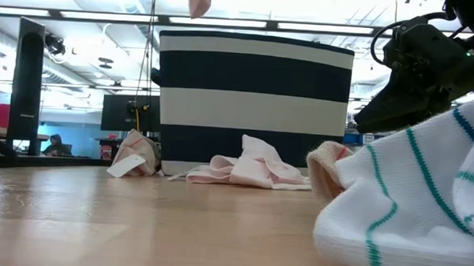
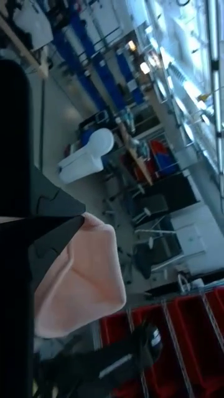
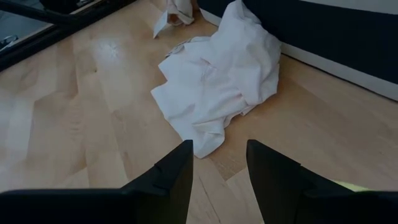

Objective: Sort clothes
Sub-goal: Put the pink sock into the blue bin

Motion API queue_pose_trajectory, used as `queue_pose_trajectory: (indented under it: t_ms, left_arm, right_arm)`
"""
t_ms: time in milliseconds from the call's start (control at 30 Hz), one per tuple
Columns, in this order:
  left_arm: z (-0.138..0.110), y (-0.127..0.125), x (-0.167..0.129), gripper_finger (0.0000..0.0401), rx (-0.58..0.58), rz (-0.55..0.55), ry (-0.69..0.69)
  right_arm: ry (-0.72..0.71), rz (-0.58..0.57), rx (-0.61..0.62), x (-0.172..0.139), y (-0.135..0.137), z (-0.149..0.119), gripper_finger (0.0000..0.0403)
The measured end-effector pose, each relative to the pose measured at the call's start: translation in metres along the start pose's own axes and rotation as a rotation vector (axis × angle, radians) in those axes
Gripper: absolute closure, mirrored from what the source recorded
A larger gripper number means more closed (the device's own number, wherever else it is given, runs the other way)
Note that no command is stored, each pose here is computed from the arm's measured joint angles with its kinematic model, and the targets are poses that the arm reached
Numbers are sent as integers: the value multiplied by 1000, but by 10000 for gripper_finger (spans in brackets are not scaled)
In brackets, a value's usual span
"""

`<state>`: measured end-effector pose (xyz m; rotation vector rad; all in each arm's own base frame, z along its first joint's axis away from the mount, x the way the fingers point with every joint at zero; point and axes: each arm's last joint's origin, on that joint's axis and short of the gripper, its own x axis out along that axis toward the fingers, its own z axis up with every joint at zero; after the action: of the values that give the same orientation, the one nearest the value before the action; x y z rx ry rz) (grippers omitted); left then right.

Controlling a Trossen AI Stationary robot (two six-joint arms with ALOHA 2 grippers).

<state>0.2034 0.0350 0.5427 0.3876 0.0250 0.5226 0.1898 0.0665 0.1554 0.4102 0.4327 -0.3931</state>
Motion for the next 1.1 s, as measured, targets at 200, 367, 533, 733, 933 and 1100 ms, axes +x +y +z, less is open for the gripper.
queue_pose_trajectory:
  t_ms: [200, 367, 533, 733, 933, 1100]
  left_arm:
    - [-18, 8, 36, 401, 22, 12, 37]
    - [-40, 3, 64, 401, 0, -57, 134]
    - [-82, -11, 103, 401, 13, -113, 359]
    - [-144, -29, 158, 401, -37, -126, 578]
    - [-212, -46, 204, 401, -162, -148, 751]
    - [-270, -66, 231, 379, -260, -199, 886]
  right_arm:
    - [0, 0, 0, 0, 0, 0, 252]
    - [1, -2, -3, 0, 0, 0, 252]
    - [0, -5, -6, 0, 0, 0, 252]
    - [0, -6, -6, 0, 0, 0, 252]
    - [0, -5, -5, 0, 0, 0, 252]
    - [2, -7, -6, 0, -1, 0, 252]
